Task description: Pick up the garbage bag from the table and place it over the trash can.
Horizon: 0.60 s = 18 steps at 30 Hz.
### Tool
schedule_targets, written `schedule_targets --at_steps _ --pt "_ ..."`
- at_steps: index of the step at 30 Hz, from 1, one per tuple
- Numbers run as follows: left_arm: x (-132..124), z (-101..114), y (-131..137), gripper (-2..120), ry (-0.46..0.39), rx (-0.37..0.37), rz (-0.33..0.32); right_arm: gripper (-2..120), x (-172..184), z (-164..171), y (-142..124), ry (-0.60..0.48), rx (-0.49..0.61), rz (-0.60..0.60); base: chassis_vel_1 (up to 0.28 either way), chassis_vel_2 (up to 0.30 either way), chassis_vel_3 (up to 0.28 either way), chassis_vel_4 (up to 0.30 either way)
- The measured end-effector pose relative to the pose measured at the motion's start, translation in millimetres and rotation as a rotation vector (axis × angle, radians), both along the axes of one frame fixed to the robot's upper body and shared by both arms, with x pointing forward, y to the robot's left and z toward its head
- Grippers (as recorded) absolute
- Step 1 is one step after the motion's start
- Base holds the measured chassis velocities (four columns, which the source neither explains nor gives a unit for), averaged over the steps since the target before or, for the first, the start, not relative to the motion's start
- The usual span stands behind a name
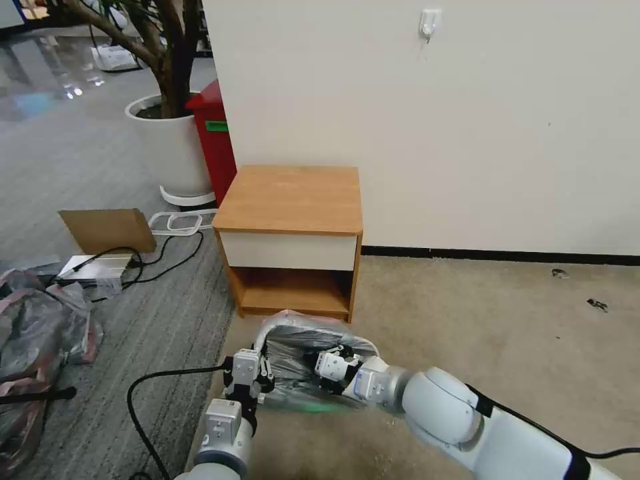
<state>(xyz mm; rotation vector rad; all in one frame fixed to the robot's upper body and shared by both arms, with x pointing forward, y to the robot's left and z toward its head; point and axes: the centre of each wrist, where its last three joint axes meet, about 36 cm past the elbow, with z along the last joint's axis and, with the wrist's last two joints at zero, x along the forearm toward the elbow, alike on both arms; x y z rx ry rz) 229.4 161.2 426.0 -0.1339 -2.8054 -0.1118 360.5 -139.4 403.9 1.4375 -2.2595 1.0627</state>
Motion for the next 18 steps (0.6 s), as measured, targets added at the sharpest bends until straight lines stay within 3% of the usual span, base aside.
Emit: schedule_targets --at_steps 18 --pt "-0.9 3.8 -13.0 4 0.003 -0.022 -0.018 0 20.3 -29.1 22.8 0.010 -0.060 0.010 0.000 0.000 0.000 0.000"
